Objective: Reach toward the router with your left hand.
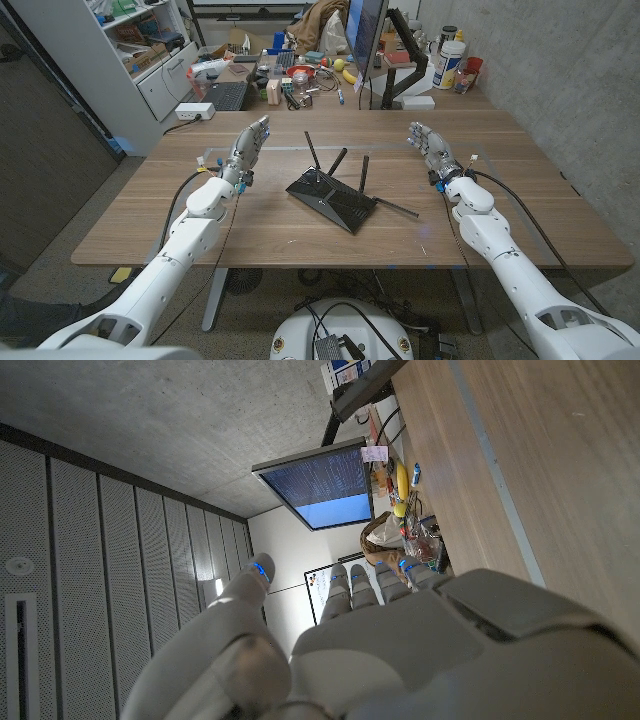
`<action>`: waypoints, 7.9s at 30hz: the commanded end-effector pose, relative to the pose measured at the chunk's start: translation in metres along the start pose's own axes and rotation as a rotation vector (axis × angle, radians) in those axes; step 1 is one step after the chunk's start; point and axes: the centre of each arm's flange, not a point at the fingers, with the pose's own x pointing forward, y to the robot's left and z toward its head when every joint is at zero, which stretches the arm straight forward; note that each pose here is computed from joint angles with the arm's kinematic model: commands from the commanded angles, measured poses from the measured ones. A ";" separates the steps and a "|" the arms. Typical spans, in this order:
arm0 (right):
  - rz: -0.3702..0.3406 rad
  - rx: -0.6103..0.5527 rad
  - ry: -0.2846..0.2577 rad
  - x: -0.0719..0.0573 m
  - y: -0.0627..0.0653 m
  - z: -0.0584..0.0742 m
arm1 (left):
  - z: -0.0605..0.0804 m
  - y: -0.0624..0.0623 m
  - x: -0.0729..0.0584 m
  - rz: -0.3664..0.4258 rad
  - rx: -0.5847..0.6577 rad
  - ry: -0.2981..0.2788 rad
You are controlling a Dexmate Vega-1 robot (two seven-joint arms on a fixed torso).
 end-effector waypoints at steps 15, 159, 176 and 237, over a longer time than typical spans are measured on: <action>0.001 0.014 -0.013 0.001 -0.004 0.000 | 0.020 -0.010 -0.008 0.006 0.077 -0.082; 0.053 -0.031 -0.049 0.025 -0.002 0.013 | 0.082 -0.074 -0.046 -0.239 0.734 -0.157; 0.067 -0.046 -0.059 0.028 -0.001 0.017 | 0.078 -0.081 -0.051 -0.283 0.790 -0.136; 0.049 -0.042 -0.080 0.028 -0.015 0.021 | 0.063 -0.108 -0.053 -0.395 0.914 -0.067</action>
